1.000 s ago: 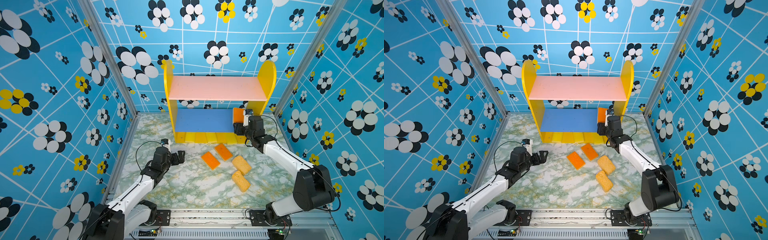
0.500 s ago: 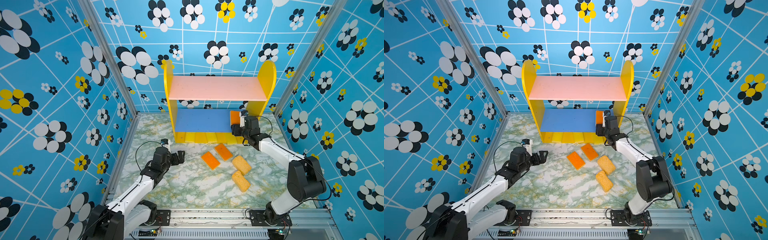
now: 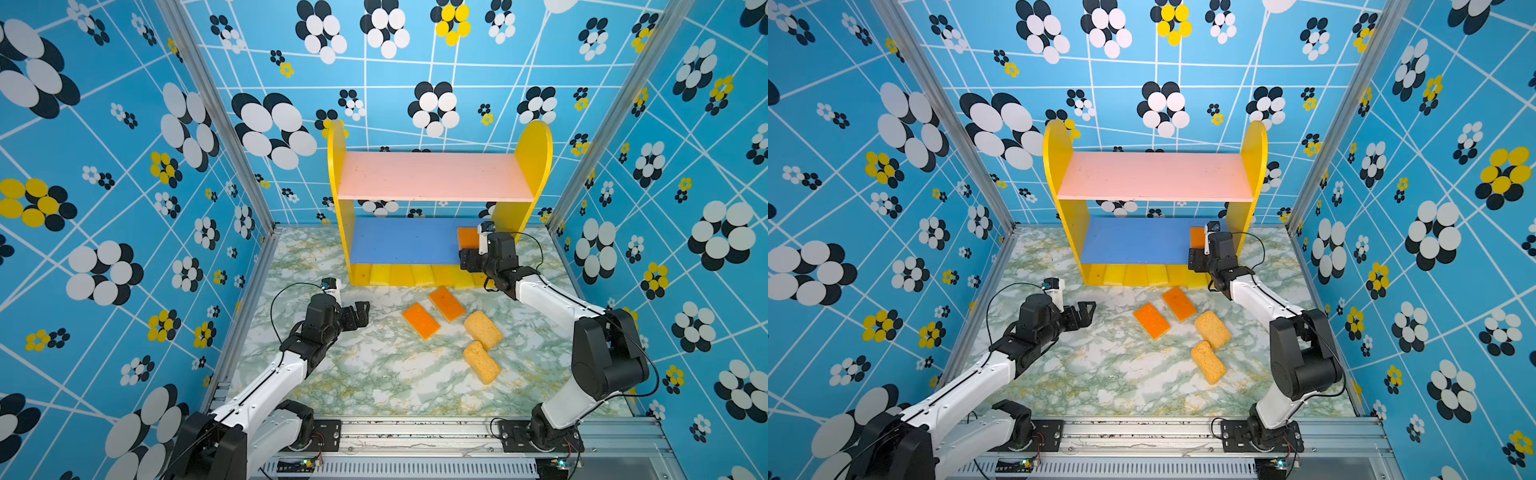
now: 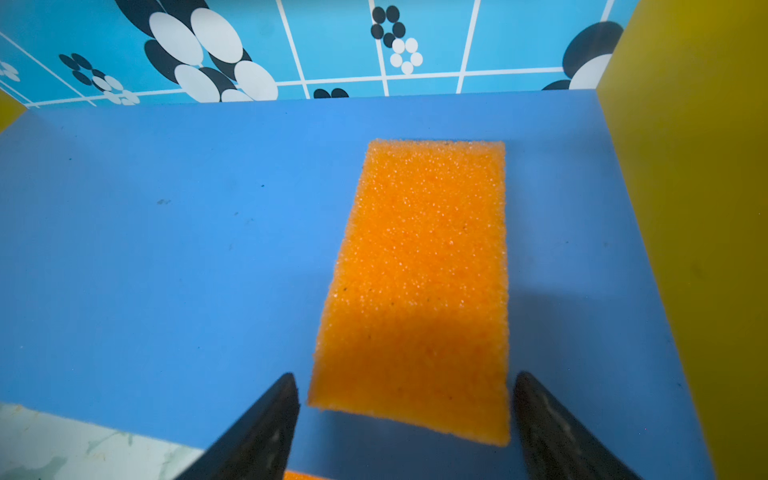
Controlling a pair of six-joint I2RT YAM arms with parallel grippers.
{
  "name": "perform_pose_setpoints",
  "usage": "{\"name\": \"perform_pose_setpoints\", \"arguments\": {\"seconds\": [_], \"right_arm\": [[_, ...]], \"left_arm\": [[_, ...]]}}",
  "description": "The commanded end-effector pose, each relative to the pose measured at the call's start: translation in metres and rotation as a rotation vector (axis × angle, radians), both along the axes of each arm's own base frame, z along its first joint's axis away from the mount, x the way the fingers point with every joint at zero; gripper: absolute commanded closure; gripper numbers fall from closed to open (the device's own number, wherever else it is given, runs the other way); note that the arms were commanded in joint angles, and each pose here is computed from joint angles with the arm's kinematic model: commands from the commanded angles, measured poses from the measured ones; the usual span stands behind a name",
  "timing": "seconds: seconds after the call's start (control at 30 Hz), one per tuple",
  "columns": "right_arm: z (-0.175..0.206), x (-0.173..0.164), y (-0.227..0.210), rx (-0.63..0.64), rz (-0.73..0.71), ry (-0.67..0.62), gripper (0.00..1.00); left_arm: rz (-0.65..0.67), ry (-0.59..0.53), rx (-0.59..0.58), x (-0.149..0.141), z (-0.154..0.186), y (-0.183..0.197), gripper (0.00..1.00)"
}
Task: Arrange cleaning sponges on a shelf
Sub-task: Place the cleaning sponge at the shelf, then pick up the cleaning sponge at the center of the table.
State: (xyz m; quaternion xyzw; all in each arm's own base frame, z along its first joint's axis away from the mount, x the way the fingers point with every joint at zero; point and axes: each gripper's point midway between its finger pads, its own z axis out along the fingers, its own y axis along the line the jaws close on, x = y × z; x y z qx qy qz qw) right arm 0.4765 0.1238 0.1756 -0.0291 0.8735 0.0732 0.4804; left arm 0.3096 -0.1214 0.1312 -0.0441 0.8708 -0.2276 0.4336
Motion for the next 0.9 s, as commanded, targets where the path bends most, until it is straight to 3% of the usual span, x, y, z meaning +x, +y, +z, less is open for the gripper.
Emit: {"name": "perform_pose_setpoints", "arguments": {"seconds": [0.0, 0.1, 0.53, 0.87], "right_arm": [[0.0, 0.004, -0.001, 0.0, -0.017, -0.002, 0.11], [0.007, 0.001, 0.0, 0.014, -0.005, -0.019, 0.01], [0.08, -0.05, 0.03, 0.054, 0.216, -0.119, 0.01], [0.068, -0.135, 0.077, 0.041, 0.476, 0.054, 0.01]], "left_arm": [[-0.002, -0.031, 0.004, 0.004, 0.012, 0.001, 0.01], [0.001, -0.031, 0.005, 0.004, 0.013, 0.002, 0.01], [-0.001, -0.04, 0.012, 0.007, 0.015, 0.001, 0.01], [-0.011, -0.047, 0.0, 0.011, 0.018, -0.002, 0.01]]}}
